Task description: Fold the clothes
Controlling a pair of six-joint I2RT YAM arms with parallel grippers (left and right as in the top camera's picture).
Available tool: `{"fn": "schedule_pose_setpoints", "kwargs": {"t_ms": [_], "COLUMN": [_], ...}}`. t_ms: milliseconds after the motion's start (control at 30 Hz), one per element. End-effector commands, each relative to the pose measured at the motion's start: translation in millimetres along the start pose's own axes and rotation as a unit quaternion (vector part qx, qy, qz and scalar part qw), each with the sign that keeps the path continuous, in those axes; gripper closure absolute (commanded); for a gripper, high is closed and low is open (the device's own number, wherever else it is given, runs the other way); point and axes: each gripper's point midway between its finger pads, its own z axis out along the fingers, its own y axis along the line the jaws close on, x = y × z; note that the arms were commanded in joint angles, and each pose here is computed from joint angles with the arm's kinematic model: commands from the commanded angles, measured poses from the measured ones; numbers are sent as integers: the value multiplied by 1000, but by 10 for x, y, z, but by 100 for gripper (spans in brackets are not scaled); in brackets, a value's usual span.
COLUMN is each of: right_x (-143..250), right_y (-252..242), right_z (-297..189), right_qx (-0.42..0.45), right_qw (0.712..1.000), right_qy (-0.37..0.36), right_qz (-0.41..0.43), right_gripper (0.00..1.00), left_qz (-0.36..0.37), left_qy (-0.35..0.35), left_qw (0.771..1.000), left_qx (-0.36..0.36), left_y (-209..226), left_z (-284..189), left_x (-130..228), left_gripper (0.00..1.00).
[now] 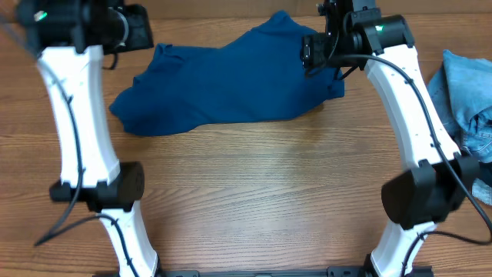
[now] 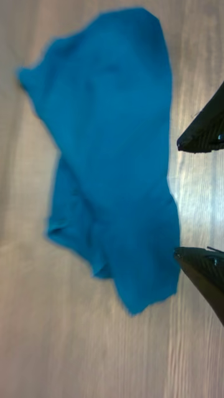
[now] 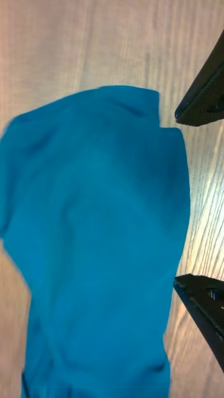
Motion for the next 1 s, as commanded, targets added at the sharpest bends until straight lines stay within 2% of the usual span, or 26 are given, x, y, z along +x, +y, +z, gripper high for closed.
{"fn": "schedule_pose_setpoints", "kwargs": {"t_ms": [0,133,300,433,533,733,833,967], "right_x": [99,52,-92,-191,-385,-712,-710,-567], "right_y": [-221,-234,-238,-24,126,180,201,211], "right_z": [372,621,926,1115,1140,1265,1363,1379], "right_qx": [10,2,-6,-75,-110,-129,-141,-143], "right_qw": [997,999,1000,997,992,985,982,984], "right_qy": [38,35,9,-11,-52,-113,-111,-80], "right_qz": [69,38,16,-24,-38,34,57,62], "right_gripper": [20,15,12,12,12,16,15,16], "left_qz": [2,6,6,9,12,20,28,92], "left_qy": [65,96,117,119,117,120,109,51], "left_qw": [998,995,993,992,992,992,992,991], "left_qx": [23,23,32,33,35,39,54,84], "left_y": [-102,-136,-180,-219,-251,-357,-484,-803], "left_z": [554,932,1153,1175,1179,1181,1193,1299], "left_x": [130,196,260,271,269,305,269,53], "left_gripper": [49,45,44,43,42,42,40,31]}}
